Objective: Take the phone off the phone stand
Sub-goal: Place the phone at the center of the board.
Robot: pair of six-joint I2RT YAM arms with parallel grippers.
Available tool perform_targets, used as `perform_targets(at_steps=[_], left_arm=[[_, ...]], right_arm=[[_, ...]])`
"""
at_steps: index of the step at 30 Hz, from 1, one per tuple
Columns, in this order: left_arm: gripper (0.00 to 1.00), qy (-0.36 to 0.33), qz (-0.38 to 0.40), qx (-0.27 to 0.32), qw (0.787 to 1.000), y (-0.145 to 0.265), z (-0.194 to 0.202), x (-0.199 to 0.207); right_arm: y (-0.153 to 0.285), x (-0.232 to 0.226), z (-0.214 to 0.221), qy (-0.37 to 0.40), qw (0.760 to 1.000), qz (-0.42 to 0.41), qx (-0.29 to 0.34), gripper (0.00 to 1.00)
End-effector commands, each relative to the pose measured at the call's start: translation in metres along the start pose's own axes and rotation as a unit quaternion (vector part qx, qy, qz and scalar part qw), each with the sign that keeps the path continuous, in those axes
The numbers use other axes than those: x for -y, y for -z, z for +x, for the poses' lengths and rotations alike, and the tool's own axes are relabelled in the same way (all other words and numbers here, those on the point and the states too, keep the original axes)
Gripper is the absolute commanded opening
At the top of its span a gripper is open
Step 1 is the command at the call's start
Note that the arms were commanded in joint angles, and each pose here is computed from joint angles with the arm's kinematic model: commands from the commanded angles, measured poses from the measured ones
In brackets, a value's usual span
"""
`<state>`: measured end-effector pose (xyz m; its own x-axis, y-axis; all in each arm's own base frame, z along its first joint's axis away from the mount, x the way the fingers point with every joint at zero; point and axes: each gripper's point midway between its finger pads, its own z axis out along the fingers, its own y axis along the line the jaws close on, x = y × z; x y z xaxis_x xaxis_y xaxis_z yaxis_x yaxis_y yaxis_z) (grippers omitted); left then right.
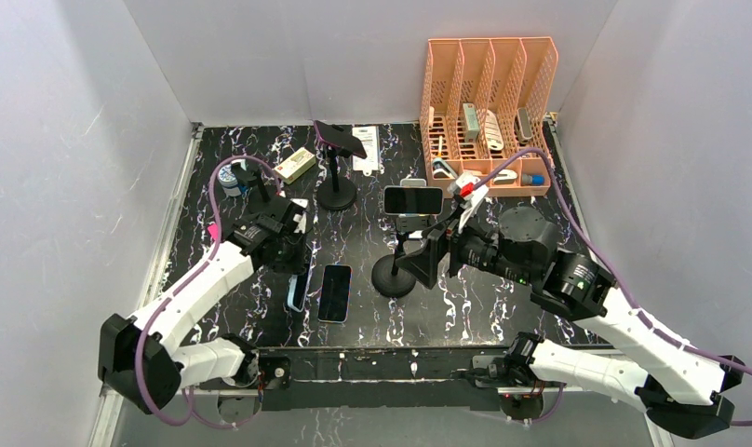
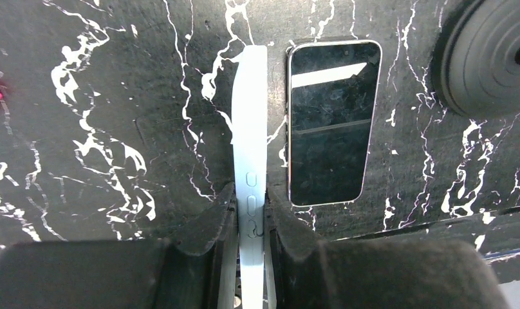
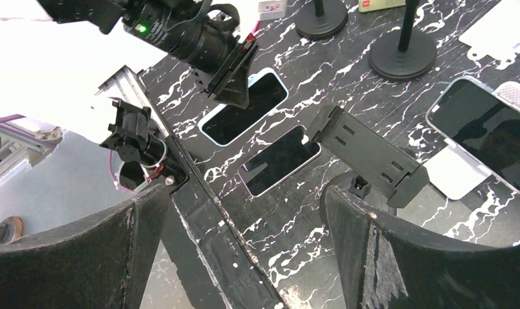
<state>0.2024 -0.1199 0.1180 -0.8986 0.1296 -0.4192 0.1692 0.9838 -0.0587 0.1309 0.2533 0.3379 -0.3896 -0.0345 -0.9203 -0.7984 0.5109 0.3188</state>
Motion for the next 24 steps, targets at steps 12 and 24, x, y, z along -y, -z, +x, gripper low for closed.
perform_targets(at_steps=[12,24], left_arm=[[0.0,0.028,0.051,-0.052,0.997,-0.047,0.0,0.013],[0.0,0.035,0.074,-0.073,0.994,-0.056,0.005,0.017]], right_arm=[[0.0,-0.008,0.005,-0.023,0.999,-0.027,0.015,0.99],[-0.002,-0.004,0.01,-0.028,0.999,-0.019,0.014,0.99]])
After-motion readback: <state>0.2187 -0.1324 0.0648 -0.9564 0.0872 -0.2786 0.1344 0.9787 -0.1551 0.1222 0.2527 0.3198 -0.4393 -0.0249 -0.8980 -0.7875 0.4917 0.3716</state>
